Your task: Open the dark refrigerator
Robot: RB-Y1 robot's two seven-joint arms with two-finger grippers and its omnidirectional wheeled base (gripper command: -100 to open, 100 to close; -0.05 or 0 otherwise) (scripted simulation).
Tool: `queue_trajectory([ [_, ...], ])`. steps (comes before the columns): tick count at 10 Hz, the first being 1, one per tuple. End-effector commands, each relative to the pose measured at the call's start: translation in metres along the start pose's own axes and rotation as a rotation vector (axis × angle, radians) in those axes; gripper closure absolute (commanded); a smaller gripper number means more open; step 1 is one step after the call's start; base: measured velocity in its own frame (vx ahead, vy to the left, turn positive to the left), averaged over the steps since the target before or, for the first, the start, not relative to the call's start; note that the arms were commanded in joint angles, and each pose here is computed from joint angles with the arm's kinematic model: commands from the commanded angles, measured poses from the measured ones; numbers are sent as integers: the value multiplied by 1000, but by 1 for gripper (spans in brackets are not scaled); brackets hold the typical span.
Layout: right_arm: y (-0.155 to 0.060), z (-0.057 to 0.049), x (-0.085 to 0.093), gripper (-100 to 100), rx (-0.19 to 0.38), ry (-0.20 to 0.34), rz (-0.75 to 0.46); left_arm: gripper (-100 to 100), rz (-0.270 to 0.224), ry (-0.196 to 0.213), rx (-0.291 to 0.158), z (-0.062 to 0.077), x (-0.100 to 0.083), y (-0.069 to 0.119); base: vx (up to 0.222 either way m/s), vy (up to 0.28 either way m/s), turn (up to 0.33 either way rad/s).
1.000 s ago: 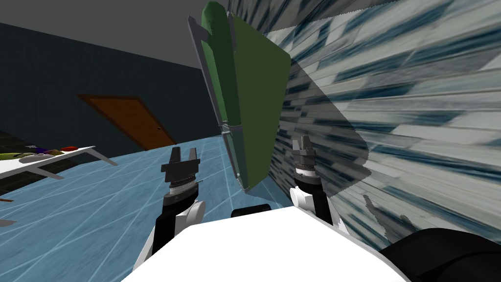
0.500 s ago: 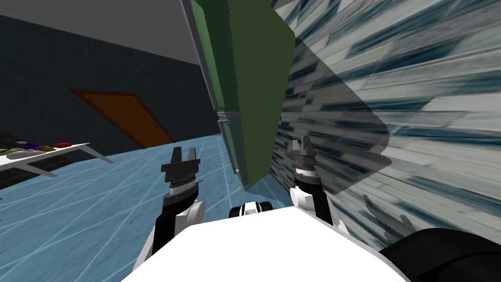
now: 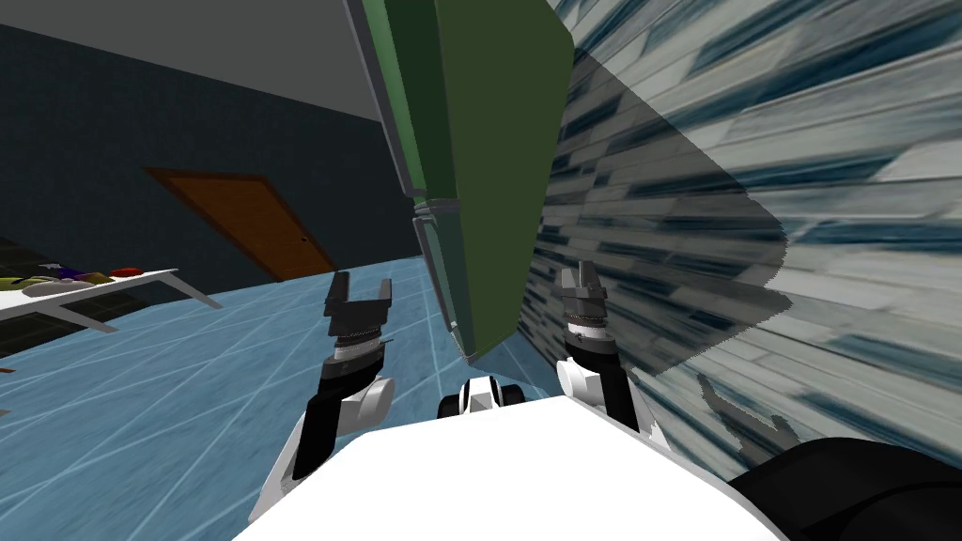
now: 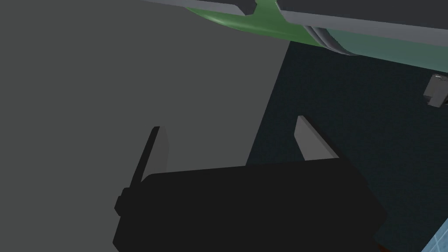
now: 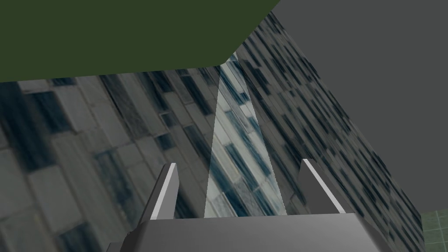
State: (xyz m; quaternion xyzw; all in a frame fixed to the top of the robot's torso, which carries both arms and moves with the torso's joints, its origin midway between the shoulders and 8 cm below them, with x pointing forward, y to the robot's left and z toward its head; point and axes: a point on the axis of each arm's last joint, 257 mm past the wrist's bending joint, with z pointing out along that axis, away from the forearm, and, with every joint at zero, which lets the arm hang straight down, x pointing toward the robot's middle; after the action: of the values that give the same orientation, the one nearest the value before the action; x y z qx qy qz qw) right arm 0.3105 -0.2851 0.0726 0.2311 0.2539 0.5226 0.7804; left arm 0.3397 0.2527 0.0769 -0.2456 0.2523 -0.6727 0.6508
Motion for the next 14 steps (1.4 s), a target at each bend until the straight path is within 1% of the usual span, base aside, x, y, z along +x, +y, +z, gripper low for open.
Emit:
queue_trajectory([
  [1, 0, 0, 0, 0, 0, 0, 0, -100, -17, 23, -30, 11, 6, 9, 35, -45, 17],
  [2, 0, 0, 0, 0, 0, 0, 0, -100, -30, 37, -36, 19, 10, 11, 30, -46, 42],
  [3, 0, 0, 0, 0, 0, 0, 0, -100, -29, 35, -46, 19, 10, 13, 23, -37, 23],
  [4, 0, 0, 0, 0, 0, 0, 0, -100, -44, 47, -52, 28, 15, 15, 27, -43, 54],
  [5, 0, 0, 0, 0, 0, 0, 0, -100, -44, 45, -62, 28, 14, 17, 25, -45, 24],
  [6, 0, 0, 0, 0, 0, 0, 0, -100, -59, 58, -63, 38, 20, 17, 36, -57, 50],
  [7, 0, 0, 0, 0, 0, 0, 0, -100, -58, 55, -79, 38, 19, 22, 31, -49, 28],
  [8, 0, 0, 0, 0, 0, 0, 0, -100, -75, 68, -74, 49, 25, 20, 38, -54, 50],
  [9, 0, 0, 0, 0, 0, 0, 0, -100, -74, 64, -95, 48, 24, 25, 33, -47, 28],
  [10, 0, 0, 0, 0, 0, 0, 0, -100, -90, 78, -82, 59, 31, 20, 26, -57, 60],
  [11, 0, 0, 0, 0, 0, 0, 0, -100, -89, 73, -108, 59, 30, 27, 27, -55, 35],
  [12, 0, 0, 0, 0, 0, 0, 0, -100, -89, 71, -117, 59, 29, 29, 15, -26, -4],
  [13, 0, 0, 0, 0, 0, 0, 0, -100, -105, 83, -109, 71, 36, 25, 24, -35, 65],
  [14, 0, 0, 0, 0, 0, 0, 0, -100, -104, 78, -131, 70, 35, 31, 24, -46, 38],
])
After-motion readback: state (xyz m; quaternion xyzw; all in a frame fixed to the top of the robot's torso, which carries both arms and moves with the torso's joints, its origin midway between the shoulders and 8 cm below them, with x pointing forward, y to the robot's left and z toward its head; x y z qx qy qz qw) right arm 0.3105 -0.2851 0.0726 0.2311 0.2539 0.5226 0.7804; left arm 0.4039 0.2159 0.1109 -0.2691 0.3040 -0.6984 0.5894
